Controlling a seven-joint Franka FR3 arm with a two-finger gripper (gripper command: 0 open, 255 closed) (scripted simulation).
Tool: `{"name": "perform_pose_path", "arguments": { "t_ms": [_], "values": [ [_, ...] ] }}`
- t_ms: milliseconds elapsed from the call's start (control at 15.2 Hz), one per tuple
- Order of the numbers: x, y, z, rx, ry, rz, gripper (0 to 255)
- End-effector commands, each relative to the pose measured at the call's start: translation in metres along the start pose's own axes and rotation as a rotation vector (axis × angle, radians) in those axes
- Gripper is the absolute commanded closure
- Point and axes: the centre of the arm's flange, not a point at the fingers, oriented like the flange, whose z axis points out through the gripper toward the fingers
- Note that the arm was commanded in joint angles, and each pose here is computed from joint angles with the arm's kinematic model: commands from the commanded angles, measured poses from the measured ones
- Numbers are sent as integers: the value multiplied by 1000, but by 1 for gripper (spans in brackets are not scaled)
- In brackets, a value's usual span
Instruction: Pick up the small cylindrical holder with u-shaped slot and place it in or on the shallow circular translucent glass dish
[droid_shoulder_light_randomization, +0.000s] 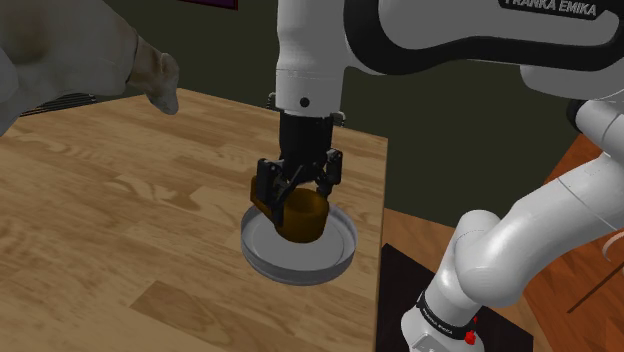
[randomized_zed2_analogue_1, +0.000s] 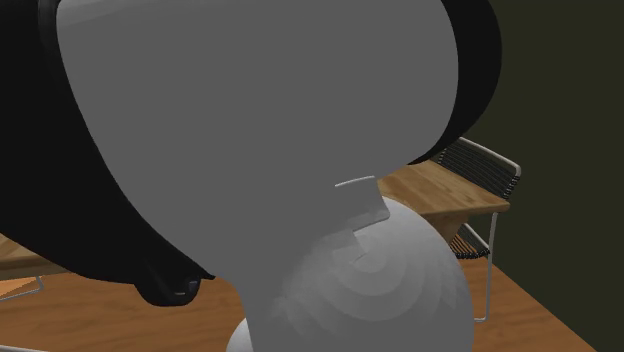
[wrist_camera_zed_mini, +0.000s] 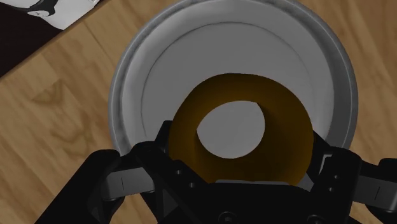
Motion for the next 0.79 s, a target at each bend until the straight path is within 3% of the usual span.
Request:
{"name": "perform_pose_path", "arguments": {
  "t_ms": [0, 198, 264, 594, 726],
  "values": [
    [1, 0, 1, -1, -1, 1, 255],
    [1, 0, 1, -1, -1, 1, 255],
    [1, 0, 1, -1, -1, 1, 0],
    [1, 0, 1, -1, -1, 1, 0],
    [1, 0, -25, -1, -1, 1, 0]
  ]
}}
